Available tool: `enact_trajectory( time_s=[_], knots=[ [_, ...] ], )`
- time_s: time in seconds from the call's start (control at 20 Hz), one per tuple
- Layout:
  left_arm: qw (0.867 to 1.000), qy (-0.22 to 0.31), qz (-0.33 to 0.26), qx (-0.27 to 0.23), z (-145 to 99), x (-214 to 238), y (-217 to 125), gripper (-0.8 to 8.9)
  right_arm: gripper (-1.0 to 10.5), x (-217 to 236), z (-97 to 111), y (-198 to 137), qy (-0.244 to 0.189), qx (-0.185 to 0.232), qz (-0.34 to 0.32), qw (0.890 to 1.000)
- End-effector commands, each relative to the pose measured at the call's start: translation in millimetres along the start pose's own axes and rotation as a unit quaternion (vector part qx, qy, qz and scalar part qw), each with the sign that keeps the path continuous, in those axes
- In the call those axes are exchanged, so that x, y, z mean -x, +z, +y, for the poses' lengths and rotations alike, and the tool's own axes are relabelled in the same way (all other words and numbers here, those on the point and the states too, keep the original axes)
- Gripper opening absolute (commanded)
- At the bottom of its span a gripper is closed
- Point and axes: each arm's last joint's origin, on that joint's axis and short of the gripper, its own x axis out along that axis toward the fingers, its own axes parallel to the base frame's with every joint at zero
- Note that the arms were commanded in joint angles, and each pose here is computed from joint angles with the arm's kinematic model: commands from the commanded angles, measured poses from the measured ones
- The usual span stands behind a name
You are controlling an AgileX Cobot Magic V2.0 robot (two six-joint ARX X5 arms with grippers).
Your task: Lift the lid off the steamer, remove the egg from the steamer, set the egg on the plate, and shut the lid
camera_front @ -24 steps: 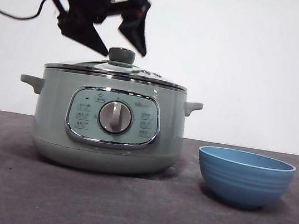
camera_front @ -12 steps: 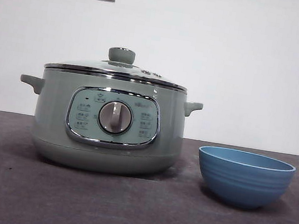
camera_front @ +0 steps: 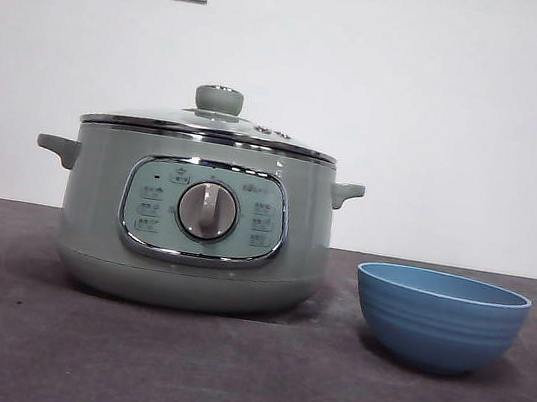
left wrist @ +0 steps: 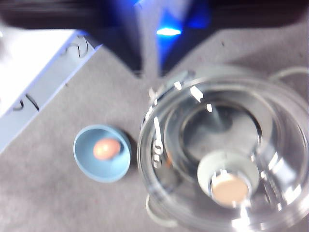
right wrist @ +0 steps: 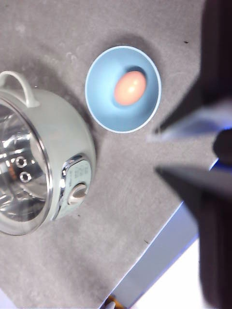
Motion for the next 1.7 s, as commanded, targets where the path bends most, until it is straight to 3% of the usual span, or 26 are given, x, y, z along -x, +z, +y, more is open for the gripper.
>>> enact_trajectory(
  time_s=[0.05, 0.65, 0.85, 0.95, 1.1, 1.3, 1.55, 1.7],
  knots=[
    [1.0, -0.002, 0.002, -0.006, -1.0, 0.6, -1.0, -0.08, -0.1, 0.6, 0.4, 0.3, 0.0, -0.002, -0.002, 1.0],
    [1.0, 0.0, -0.007, -0.007, -0.8, 0.5, 1.0, -0.03, 0.0, 0.7, 0.3, 0.2, -0.002, -0.002, -0.002, 1.0],
    [0.997, 0.044, -0.054, -0.022, 1.8, 1.7, 10.2, -0.03, 0.0, 0.8, 0.3, 0.4, -0.002, -0.002, -0.002, 1.0],
    [0.992, 0.067, -0.083, -0.062, 1.8, 10.1, 11.8, -0.03, 0.0, 0.7, 0.3, 0.3, -0.002, -0.002, -0.002, 1.0],
    [0.961, 0.106, -0.221, -0.125, 12.8, 38.5, 19.3, -0.03, 0.0, 0.7, 0.3, 0.2, -0.002, -0.002, -0.002, 1.0],
    [0.913, 0.147, -0.36, -0.122, 33.9, 59.1, -22.0, -0.03, 0.0, 0.7, 0.3, 0.2, -0.002, -0.002, -0.002, 1.0],
    [0.877, 0.268, -0.392, -0.079, 59.2, 26.1, -118.2, -0.03, 0.0, 0.7, 0.3, 0.2, -0.002, -0.002, -0.002, 1.0],
    [0.874, 0.306, -0.375, -0.04, 65.7, -4.8, -170.4, -0.03, 0.0, 0.7, 0.3, 0.2, -0.002, -0.002, -0.002, 1.0]
  ],
)
